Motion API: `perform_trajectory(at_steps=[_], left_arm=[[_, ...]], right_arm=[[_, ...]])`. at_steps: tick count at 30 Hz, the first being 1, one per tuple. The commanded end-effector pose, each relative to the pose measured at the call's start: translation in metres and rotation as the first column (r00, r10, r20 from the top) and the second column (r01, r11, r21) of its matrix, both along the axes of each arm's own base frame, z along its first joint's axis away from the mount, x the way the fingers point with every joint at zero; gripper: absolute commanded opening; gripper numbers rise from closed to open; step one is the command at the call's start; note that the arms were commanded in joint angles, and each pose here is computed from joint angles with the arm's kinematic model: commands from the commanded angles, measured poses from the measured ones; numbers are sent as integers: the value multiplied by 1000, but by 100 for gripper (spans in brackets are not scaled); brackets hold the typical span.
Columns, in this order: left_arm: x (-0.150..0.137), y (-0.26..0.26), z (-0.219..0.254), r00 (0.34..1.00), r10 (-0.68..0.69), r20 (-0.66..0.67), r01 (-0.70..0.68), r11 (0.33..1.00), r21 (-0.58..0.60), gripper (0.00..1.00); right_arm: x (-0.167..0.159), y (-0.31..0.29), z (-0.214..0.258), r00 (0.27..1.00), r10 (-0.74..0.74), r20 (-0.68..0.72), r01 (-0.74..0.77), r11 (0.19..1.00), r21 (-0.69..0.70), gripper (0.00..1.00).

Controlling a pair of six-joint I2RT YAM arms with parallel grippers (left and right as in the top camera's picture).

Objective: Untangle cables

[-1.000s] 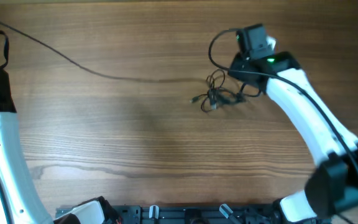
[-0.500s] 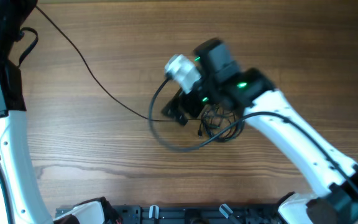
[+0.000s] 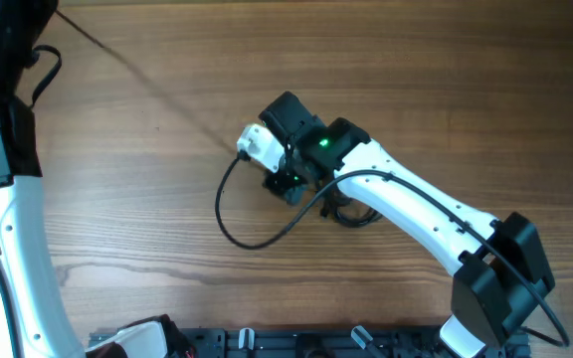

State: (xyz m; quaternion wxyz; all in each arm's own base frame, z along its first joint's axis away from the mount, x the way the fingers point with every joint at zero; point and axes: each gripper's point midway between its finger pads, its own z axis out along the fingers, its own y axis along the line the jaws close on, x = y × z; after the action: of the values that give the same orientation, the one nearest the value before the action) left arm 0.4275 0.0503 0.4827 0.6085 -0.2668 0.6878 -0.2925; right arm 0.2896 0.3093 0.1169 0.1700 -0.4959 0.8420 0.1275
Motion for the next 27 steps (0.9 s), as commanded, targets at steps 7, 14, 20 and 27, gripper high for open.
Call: perform_trajectory(at_steps=[7, 14, 20, 27], left_arm=[[1, 6, -97, 931, 20, -364, -46, 997, -63, 7], [-22, 0, -138, 845, -2, -535, -61, 993, -99, 59], [-28, -3, -146, 821, -10, -570, -62, 992, -108, 96], [-37, -14, -154, 792, -71, -606, -29, 988, -154, 100]], right_arm=[[95, -48, 307, 687, -653, 319, 417, 713, 564, 4], [90, -64, 418, 582, -732, 355, 252, 578, 776, 4], [82, -28, 402, 740, -642, 200, 247, 536, 807, 4], [109, -18, 344, 730, -665, 156, 373, 579, 725, 4]])
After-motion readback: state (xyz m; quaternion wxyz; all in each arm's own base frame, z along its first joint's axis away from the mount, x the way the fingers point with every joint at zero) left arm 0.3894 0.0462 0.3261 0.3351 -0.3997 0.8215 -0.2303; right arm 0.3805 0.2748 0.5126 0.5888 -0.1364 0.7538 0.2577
